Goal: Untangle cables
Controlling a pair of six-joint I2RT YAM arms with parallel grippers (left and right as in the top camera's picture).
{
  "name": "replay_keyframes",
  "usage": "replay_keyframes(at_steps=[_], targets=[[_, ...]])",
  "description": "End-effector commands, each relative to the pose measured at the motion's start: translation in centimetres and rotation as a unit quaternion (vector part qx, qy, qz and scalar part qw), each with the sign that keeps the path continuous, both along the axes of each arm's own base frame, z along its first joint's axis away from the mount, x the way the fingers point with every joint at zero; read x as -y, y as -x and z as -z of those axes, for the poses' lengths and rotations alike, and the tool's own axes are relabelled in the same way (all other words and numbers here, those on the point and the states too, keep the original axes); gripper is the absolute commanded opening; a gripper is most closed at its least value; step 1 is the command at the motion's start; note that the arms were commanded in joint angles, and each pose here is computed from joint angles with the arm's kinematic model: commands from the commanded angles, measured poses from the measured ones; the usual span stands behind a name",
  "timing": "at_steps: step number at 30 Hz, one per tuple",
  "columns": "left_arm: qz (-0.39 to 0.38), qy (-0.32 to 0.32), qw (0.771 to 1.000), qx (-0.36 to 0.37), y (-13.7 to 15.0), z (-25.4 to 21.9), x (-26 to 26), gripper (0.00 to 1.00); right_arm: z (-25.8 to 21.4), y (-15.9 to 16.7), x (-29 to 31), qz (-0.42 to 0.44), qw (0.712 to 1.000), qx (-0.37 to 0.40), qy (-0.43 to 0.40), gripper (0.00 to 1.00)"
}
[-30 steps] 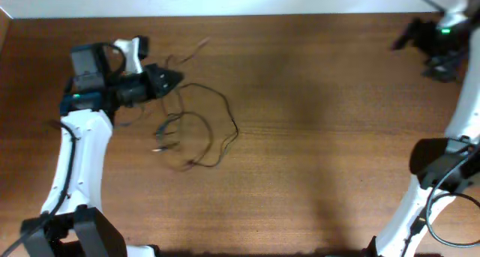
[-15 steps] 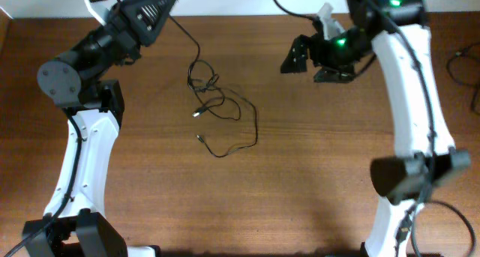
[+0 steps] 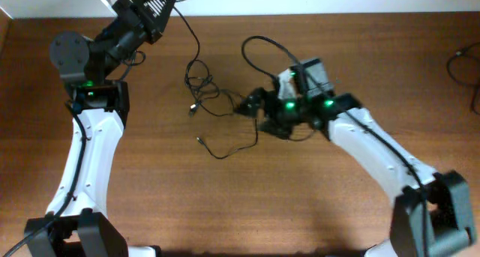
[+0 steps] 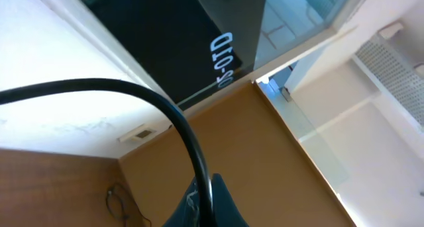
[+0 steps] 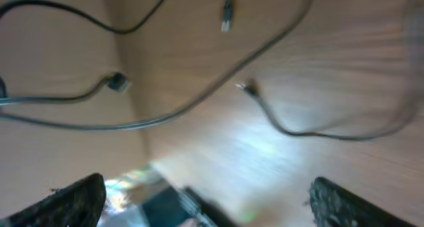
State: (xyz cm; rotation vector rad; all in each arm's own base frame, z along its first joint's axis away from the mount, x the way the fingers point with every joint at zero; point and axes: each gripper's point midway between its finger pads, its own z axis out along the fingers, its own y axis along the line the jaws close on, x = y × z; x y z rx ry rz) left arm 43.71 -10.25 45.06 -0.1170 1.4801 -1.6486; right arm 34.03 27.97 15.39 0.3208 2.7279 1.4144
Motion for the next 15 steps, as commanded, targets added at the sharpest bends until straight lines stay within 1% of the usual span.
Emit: replay_keyframes(at_steps=[1, 2, 3, 4, 5, 6, 7, 9, 10, 11, 12, 13, 14, 15], targets=[[0.011, -0.007, 0.999, 0.034, 1.1, -1.3, 0.6, 0.0, 2.1, 0.3, -3.7, 0.087, 0.98, -0.173, -0.043, 0.98], [0.015, -0.007, 0.999, 0.043, 1.4, -1.6, 1.0, 0.0, 4.2, -0.1, -6.1, 0.116, 0.965, -0.23, -0.06, 0.99], [0.017, -0.007, 0.999, 0.043, 1.4, -1.6, 1.1, 0.0, 5.2, -0.7, -7.7, 0.127, 0.957, -0.249, -0.079, 0.95], [0.017, -0.007, 0.999, 0.043, 1.4, -1.6, 1.1, 0.0, 5.8, -1.3, -8.9, 0.131, 0.953, -0.254, -0.1, 0.81], [0.017, -0.007, 0.999, 0.043, 1.4, -1.6, 1.1, 0.0, 6.0, -1.8, -10.0, 0.124, 0.954, -0.245, -0.121, 0.38], [0.016, -0.007, 0.999, 0.043, 1.4, -1.6, 1.1, 0.0, 5.9, -1.9, -10.8, 0.11, 0.957, -0.231, -0.135, 0.22], [0.016, -0.007, 0.999, 0.043, 1.4, -1.6, 1.1, 0.0, 6.1, -1.6, -11.0, 0.101, 0.961, -0.223, -0.13, 0.06], [0.009, -0.017, 0.998, 0.055, 1.3, -1.6, 0.9, 0.0, 6.7, -1.1, -10.8, 0.061, 0.978, -0.167, -0.111, 0.04], [-0.008, -0.038, 0.996, 0.08, 1.1, -1.5, 0.3, 0.0, 7.7, -0.8, -10.1, 0.045, 0.984, -0.148, -0.087, 0.04], [-0.026, -0.058, 0.993, 0.096, 0.8, -1.2, -0.3, 0.0, 9.3, -0.3, -8.7, 0.051, 0.985, -0.16, -0.05, 0.04], [-0.056, -0.08, 0.99, 0.103, 0.0, -0.6, -1.7, 0.0, 11.7, 0.1, -6.1, 0.069, 0.981, -0.179, 0.011, 0.04], [-0.097, -0.092, 0.988, 0.08, -1.4, 0.6, -3.9, 0.0, 14.4, 0.4, -1.8, 0.094, 0.973, -0.184, 0.101, 0.04], [-0.15, -0.1, 0.983, 0.038, -2.9, 2.4, -7.0, 0.0, 15.6, 0.7, 1.9, 0.115, 0.961, -0.191, 0.165, 0.04], [-0.195, -0.11, 0.975, 0.002, -3.8, 4.0, -9.9, 0.0, 15.8, 0.9, 4.6, 0.126, 0.951, -0.193, 0.204, 0.04]])
